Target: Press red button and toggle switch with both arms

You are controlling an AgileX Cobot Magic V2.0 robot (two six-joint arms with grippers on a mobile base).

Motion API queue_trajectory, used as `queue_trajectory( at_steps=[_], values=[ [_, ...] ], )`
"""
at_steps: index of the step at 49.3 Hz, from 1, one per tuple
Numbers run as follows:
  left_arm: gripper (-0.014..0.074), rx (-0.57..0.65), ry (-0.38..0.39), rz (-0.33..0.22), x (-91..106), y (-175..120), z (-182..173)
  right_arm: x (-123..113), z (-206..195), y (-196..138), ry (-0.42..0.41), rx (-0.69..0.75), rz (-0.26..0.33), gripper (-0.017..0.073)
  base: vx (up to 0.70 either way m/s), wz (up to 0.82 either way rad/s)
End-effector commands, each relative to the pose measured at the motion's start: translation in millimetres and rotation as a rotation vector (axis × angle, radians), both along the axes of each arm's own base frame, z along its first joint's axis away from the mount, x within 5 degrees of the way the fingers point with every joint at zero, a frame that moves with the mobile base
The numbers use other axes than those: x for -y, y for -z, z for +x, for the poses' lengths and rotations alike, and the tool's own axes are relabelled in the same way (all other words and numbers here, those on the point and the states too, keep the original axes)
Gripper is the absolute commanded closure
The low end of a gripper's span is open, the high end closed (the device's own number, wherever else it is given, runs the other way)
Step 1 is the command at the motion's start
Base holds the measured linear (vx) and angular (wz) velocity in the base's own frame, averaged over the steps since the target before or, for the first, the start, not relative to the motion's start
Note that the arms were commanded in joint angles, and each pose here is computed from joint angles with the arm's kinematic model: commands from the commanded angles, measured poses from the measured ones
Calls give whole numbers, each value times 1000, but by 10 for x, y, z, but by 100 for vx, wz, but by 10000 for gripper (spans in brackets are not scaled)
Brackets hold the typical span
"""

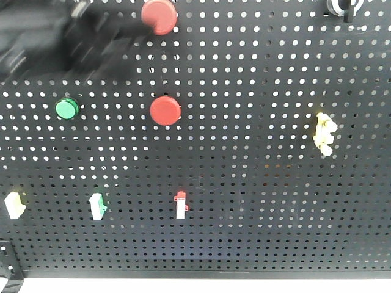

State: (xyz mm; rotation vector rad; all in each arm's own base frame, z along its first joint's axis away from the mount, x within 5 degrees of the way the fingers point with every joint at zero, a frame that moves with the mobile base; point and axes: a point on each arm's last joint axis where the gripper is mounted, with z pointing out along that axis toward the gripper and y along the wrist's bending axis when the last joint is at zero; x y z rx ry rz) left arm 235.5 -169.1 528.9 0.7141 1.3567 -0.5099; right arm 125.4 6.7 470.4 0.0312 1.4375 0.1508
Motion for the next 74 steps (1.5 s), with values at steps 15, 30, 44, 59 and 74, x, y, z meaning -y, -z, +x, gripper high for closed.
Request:
queue_trajectory(
  at_steps=[15, 30, 44, 59, 74],
  values=[
    [592, 51, -22, -74, 124, -164, 223, 18, -49, -164, 18, 105, 3, 562, 0, 0],
    [592, 113, -64, -57, 69, -234, 195, 18, -49, -164, 18, 105, 3, 562, 0, 0],
    [592, 55, -37, -61, -18, -271, 87, 18, -49, -164, 17, 105, 4, 562, 0, 0],
    [592, 78, -29, -72, -93, -365, -54, 17, -49, -165, 17, 106, 7, 562, 0, 0],
    [592, 62, -10, -53, -94, -356, -91, 12, -49, -162, 6, 101, 30, 562, 0, 0]
  ],
)
